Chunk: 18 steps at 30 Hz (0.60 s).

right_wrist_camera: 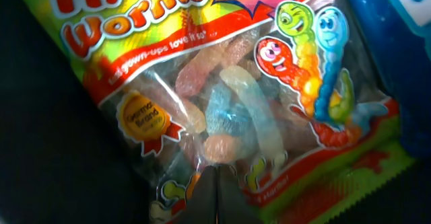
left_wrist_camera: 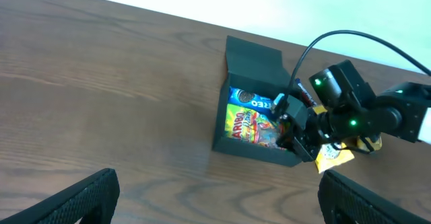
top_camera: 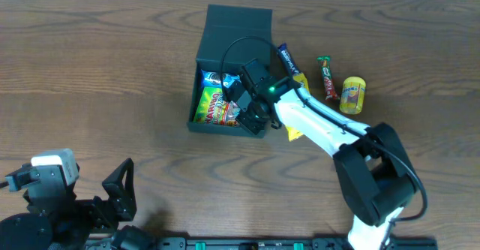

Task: Pack container
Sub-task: 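Lower the Haribo bag into the box and push it down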

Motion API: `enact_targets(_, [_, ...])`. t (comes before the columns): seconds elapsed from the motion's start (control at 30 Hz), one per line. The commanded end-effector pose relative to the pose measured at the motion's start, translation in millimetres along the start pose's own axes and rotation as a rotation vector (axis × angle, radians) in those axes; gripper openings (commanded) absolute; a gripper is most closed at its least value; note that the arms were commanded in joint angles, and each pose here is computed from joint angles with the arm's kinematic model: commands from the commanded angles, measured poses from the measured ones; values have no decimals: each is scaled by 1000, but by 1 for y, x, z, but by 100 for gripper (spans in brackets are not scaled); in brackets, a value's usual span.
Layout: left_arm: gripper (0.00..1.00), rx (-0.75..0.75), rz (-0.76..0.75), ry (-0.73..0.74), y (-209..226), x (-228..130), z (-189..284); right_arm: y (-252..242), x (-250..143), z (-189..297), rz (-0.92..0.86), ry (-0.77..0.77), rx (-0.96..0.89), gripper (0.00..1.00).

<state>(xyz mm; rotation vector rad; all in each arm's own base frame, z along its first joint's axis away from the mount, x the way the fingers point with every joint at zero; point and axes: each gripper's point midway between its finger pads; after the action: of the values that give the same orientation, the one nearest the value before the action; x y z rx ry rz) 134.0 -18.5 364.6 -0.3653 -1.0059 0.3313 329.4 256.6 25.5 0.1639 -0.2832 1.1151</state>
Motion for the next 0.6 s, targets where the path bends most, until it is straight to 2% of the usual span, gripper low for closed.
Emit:
enact_targets(0.0, [95, 5, -18, -15, 2, 2, 2, -1, -30, -28, -13, 112, 12, 1])
enact_targets(0.17, [95, 6, -18, -14, 2, 2, 2, -3, -25, -23, -12, 100, 5, 1])
enact_targets(0.3, [95, 6, -18, -15, 2, 2, 2, -7, -11, -1, -15, 77, -6, 1])
enact_targets(0.57, [96, 18, -22, 0, 4, -2, -1, -14, 42, 100, -7, -78, -60, 1])
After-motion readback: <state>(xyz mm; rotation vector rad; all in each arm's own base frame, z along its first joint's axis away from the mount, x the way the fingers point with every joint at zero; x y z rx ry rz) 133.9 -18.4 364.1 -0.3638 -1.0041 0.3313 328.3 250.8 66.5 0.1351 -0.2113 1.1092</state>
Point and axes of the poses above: each gripper's point midway between its finger pads, its own z axis back along the fingers, its own y axis along the line the jaws close on, x = y × z, and after that the axes turned 13 degrees about z, right-handed
